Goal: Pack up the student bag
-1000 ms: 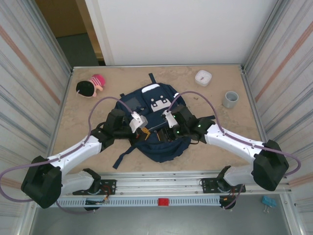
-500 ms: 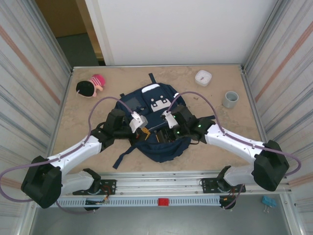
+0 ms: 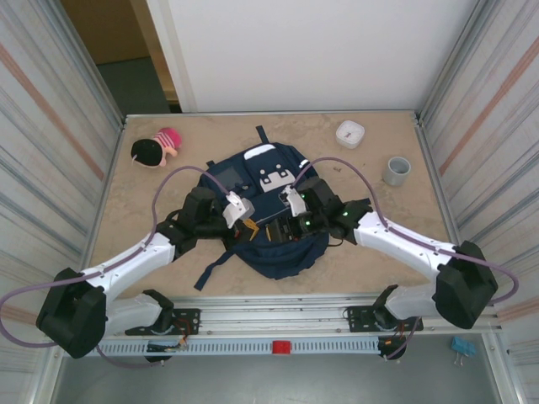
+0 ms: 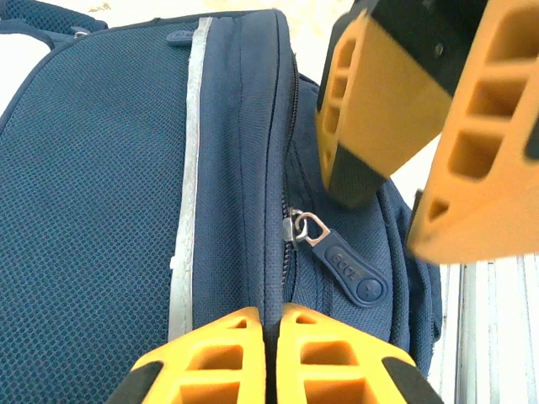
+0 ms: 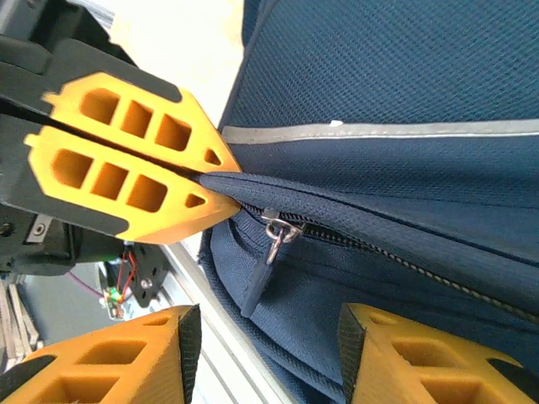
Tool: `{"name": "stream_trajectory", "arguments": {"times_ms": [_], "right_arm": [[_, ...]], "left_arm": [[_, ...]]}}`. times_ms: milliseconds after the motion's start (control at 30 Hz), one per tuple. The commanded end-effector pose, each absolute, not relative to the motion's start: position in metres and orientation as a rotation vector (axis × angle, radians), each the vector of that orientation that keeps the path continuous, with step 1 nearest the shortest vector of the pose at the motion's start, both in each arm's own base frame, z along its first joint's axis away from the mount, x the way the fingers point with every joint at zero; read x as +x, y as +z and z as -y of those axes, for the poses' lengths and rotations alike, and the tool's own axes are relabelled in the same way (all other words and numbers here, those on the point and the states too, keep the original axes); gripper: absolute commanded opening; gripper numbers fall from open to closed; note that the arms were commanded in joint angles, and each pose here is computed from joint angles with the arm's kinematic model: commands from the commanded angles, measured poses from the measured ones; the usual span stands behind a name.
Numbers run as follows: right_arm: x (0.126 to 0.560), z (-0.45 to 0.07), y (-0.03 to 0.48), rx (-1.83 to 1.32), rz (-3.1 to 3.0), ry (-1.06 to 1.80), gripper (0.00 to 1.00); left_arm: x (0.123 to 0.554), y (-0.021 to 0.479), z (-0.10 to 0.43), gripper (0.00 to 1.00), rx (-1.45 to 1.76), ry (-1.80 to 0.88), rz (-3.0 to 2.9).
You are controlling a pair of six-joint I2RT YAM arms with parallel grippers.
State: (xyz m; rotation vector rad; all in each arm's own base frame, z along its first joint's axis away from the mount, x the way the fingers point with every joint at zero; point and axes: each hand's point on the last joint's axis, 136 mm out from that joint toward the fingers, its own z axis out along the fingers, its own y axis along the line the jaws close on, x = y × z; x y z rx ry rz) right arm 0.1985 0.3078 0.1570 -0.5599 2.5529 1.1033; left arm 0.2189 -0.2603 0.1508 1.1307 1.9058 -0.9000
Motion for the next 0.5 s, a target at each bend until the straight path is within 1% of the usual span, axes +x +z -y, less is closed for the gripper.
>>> {"name": "stream_trajectory", "arguments": {"times_ms": [0,133,233,300,400,467], "right_arm": [[0.202,-0.319,0.163,-0.545,-2.555,1.104,0.48],[0.205,-0.328,0.161,-0.535,-2.542,1.135,0.48],[0.209,-0.329,0.155,-0.51,-2.565,1.114,0.41],[0.212,-0.327,0.151,-0.502,-2.581,1.077,0.34],[0.215,-0.318,0.15,-0.485,-2.593,1.006,0.17],[0.217,-0.308,0.149,-0.473,-2.604,0.95,0.09]], "left_arm": [[0.227,0.183,0.267,0.07,1.118,-0.911,-1.808],[0.227,0.184,0.267,0.07,1.117,-0.919,-1.804],[0.227,0.185,0.267,0.07,1.117,-0.917,-1.803],[0.227,0.185,0.267,0.07,1.117,-0.916,-1.804],[0.227,0.183,0.265,0.07,1.119,-0.904,-1.811],[0.227,0.181,0.264,0.07,1.12,-0.893,-1.82]]}}
